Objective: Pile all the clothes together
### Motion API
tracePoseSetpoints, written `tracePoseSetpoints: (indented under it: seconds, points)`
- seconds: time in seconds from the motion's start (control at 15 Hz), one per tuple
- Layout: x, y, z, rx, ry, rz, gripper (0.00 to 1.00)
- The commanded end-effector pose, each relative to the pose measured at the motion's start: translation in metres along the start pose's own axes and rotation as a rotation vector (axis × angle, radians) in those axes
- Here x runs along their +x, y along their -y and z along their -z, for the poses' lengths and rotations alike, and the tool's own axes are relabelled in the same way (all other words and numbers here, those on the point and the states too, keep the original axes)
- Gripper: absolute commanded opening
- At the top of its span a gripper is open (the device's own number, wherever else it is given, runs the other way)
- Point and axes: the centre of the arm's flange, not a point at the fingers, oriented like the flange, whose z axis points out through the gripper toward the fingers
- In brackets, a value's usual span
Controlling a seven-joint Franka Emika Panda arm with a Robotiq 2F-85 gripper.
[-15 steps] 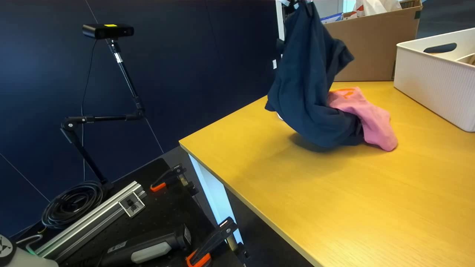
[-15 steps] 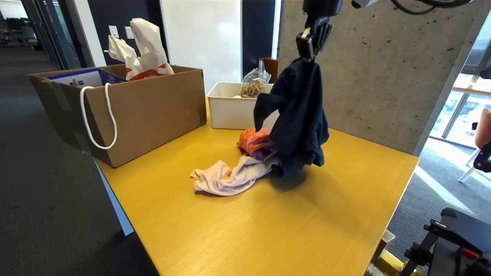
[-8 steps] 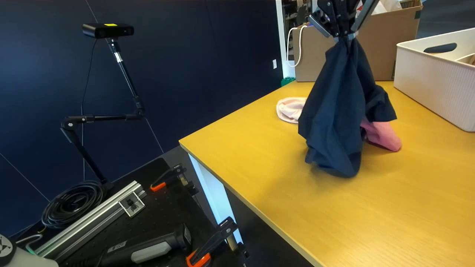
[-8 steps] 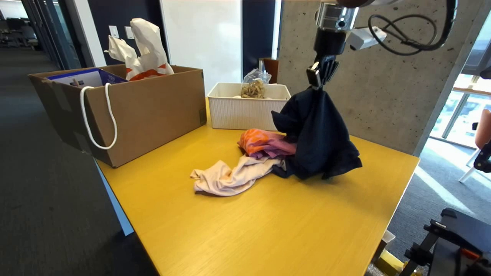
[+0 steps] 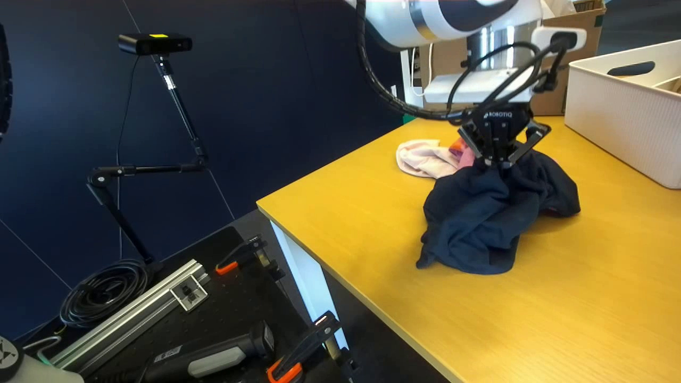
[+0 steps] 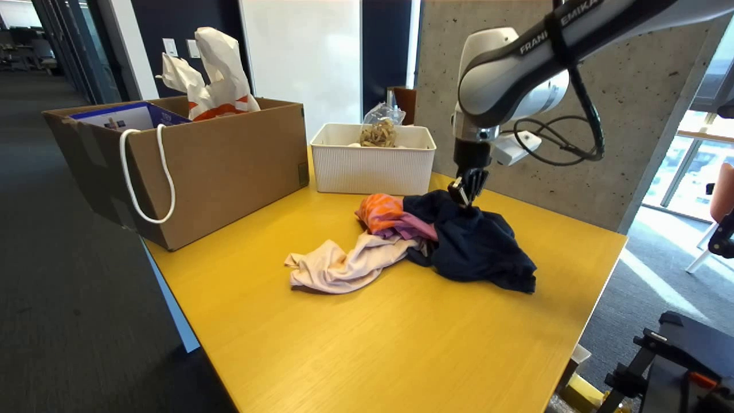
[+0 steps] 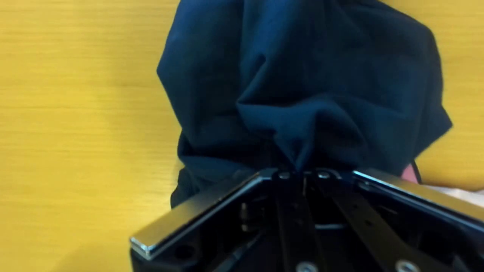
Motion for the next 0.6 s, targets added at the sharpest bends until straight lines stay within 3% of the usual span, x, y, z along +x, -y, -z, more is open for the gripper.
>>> tracePoseSetpoints:
  seconds: [0.0,0.13,0.2,0.33,0.53]
  points:
    - [0.018,-0.005,-0.036,0.026,0.031,0.058,0.01]
    - [0.017,-0.003,-0.047,0.02,0.045,0.066,0.01]
    - [0.016,-0.003,-0.043,0.015,0.057,0.062,0.3]
    - [0.004,0.003,-0.025,-0.03,0.097,0.057,0.36]
    - [-0.01,0.016,0.02,-0.066,0.1,0.071,0.59]
